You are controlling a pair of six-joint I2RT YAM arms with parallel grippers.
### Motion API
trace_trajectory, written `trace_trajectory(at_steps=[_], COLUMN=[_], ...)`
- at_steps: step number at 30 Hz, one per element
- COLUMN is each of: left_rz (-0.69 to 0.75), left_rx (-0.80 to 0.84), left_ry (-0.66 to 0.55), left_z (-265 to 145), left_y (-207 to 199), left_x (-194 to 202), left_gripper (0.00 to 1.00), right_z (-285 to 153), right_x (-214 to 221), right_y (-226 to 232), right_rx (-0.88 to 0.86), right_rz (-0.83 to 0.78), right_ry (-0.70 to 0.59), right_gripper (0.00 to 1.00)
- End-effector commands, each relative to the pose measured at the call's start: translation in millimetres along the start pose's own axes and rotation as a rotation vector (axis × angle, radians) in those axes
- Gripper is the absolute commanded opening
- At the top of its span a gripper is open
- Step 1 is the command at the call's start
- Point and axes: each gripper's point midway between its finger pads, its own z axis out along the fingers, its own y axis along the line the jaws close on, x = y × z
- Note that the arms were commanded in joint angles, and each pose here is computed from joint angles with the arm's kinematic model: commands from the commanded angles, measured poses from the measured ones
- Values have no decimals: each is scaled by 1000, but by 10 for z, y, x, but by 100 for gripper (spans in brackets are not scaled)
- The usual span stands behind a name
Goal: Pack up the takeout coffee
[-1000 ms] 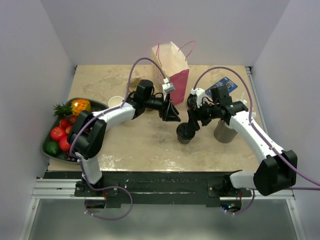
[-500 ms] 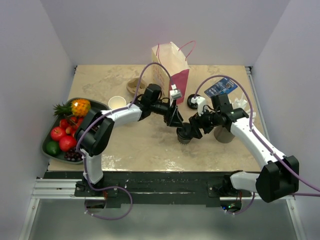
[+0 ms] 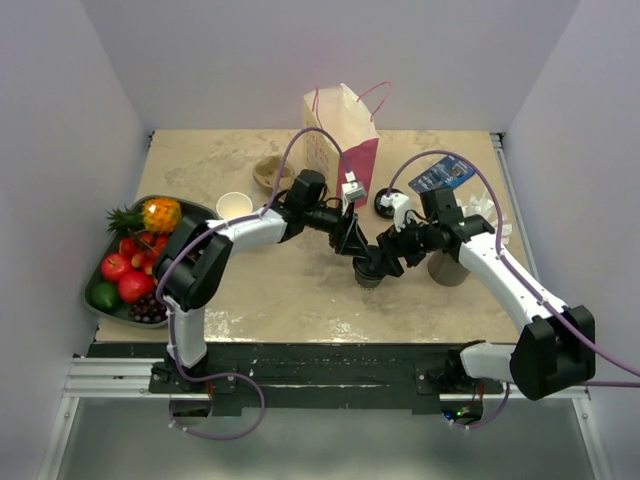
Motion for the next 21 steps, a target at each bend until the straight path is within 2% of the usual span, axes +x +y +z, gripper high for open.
trace_trajectory(at_steps=[1, 14, 21], left_rz=[47, 3, -10], left_rx=[9, 18, 31], left_ry=[-17, -21, -20], left_z=[40, 89, 106], left_y=[41, 91, 92], left_x=[-118, -39, -22], left_gripper=[64, 60, 58], right_z=[-9, 36, -102], right_x=[-53, 113, -102], right_y=[-58, -176, 25], right_rx=[27, 69, -21], right_rz=[-21, -41, -96], right_ry=[-4, 69, 6], right_gripper=[76, 76, 78])
